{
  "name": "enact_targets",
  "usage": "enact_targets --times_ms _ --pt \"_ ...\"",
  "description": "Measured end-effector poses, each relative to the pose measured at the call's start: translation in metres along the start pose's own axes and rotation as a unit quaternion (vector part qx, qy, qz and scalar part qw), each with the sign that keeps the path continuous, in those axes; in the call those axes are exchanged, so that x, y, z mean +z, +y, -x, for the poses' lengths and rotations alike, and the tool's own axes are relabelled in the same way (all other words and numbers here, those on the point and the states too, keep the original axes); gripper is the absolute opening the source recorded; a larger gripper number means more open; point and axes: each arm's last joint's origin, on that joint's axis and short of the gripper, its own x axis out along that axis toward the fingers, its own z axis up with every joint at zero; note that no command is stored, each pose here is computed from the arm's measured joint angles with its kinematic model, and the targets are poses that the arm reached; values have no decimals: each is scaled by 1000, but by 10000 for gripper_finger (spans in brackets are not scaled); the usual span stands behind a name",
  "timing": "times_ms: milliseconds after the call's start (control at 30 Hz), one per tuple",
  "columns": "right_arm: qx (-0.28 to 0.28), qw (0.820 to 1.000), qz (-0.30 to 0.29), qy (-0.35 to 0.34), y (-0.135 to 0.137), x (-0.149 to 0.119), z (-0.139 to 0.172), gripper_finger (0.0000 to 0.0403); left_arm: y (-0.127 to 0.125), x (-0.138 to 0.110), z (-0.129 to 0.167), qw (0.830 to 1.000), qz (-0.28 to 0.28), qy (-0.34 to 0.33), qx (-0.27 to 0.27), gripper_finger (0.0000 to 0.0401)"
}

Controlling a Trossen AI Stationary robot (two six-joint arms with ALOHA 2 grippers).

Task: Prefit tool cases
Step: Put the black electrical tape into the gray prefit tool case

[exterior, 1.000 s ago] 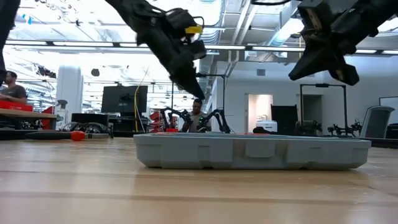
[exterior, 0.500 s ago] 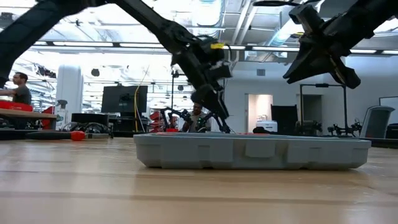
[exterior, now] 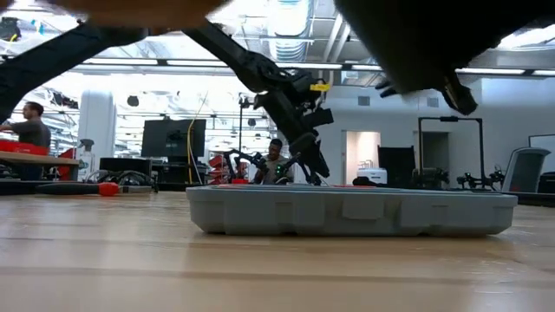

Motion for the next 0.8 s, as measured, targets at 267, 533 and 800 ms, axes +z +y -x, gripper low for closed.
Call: enact_targets --times_ms 267,533,800 --pt "19 1000 2 -23 2 14 -4 52 4 0 -6 999 12 -7 -34 180" --pt "24 1000 -3 -12 0 20 -6 52 3 -1 -5 999 27 -3 -34 150" --pt "32 999 10 -2 1 19 -5 52 7 8 10 997 55 20 -48 148"
